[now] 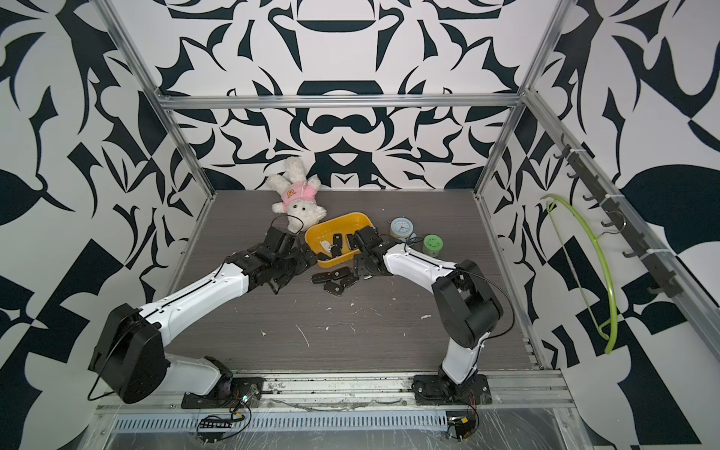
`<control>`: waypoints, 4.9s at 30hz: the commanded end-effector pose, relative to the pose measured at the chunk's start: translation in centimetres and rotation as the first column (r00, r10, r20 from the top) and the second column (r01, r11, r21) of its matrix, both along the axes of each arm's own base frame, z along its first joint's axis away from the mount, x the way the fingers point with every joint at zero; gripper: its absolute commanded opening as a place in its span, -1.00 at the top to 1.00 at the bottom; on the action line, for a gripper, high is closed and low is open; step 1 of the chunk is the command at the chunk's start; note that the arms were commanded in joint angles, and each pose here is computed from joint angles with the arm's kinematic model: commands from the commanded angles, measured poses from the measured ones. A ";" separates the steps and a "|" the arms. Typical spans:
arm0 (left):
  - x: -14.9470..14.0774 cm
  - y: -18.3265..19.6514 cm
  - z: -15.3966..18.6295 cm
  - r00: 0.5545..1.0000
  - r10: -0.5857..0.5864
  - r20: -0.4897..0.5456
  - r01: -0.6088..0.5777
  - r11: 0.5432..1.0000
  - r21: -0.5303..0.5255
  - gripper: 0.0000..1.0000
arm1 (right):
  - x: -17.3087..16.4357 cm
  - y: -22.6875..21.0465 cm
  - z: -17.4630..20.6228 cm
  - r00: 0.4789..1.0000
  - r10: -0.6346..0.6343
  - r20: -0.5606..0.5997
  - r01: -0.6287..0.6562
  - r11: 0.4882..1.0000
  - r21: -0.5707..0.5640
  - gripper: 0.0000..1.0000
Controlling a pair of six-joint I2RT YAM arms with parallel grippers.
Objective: Place the car key into the storage box
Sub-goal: Pick up the car key from the center of the board, then place the car key in the storage box, then pick up the car key from the center of the board.
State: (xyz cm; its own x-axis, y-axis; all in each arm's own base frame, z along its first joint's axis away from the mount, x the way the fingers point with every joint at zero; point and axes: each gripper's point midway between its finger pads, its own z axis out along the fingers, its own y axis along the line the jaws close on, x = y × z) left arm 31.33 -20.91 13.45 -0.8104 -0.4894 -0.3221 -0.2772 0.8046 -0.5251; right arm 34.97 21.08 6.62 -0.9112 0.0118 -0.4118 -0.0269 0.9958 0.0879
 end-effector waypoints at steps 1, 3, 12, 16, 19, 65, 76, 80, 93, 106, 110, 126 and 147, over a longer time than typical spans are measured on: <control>0.2 0.0 0.7 1.000 0.007 0.014 -0.007 1.000 -0.017 -0.99 | 1.5 -0.5 0.6 0.999 -0.039 0.030 0.040 0.998 -0.056 -0.54; 0.2 0.2 0.5 1.000 0.013 0.012 -0.013 1.000 -0.010 -0.99 | 1.9 -0.4 0.1 0.999 -0.045 0.027 0.047 0.997 -0.067 -0.51; 0.2 0.2 0.3 1.000 0.013 0.006 -0.013 1.000 -0.005 -0.99 | 3.2 0.2 -1.1 0.999 -0.051 0.011 0.051 0.995 -0.081 -0.46; 0.2 0.2 0.1 1.000 0.016 0.004 -0.016 1.000 -0.005 -0.99 | 3.3 0.2 -1.8 0.999 -0.046 0.000 0.046 0.995 -0.094 -0.45; 0.2 0.2 -0.1 1.000 0.017 -0.001 -0.017 1.000 -0.001 -0.99 | 3.3 0.3 -2.3 0.999 -0.046 -0.010 0.045 0.995 -0.094 -0.40; -0.3 4.7 -2.8 0.988 0.142 -0.055 -0.143 0.990 -0.018 -0.99 | 6.2 2.3 9.9 0.977 0.046 0.206 -0.049 0.999 0.010 1.00; -1.2 6.2 -2.8 0.985 0.164 -0.050 -0.166 0.986 -0.023 -0.99 | 12.3 6.1 7.5 0.972 0.136 0.191 -0.132 0.991 -0.034 1.00; -1.3 6.8 -1.8 0.985 0.172 -0.019 -0.173 0.984 -0.035 -0.99 | 13.4 6.9 5.4 0.978 0.148 0.148 -0.150 0.989 0.007 1.00; -1.7 7.4 -1.4 0.985 0.173 -0.018 -0.173 0.984 -0.030 -1.00 | 14.2 6.4 1.5 0.991 0.110 0.081 -0.116 0.991 0.071 0.81; -1.5 6.6 -1.3 0.986 0.163 -0.037 -0.165 0.984 -0.065 -0.99 | 13.6 7.3 8.2 0.969 0.163 0.184 -0.192 0.970 0.150 -0.29; -1.6 6.7 -1.3 0.985 0.169 -0.041 -0.172 0.983 -0.068 -0.99 | 10.9 7.3 10.4 0.958 0.192 0.211 -0.238 0.947 0.216 -0.29; -3.0 6.3 -3.4 0.979 0.172 -0.106 -0.183 0.978 -0.103 -0.99 | -6.7 8.1 9.0 0.886 0.440 0.144 -0.463 0.842 0.275 -0.29; -2.1 5.6 -3.6 0.972 0.193 -0.134 -0.211 0.968 -0.138 -0.99 | -7.5 11.9 2.3 0.759 0.651 0.012 -0.650 0.755 0.088 -0.30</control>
State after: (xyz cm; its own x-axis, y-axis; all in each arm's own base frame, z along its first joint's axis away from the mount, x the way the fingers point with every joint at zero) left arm 28.78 -15.01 9.44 -0.7199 -0.6776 -0.1505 -0.4949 0.6531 -0.5732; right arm 26.75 32.27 7.59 -0.7677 -0.5068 -0.3921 -0.6122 0.7609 0.2152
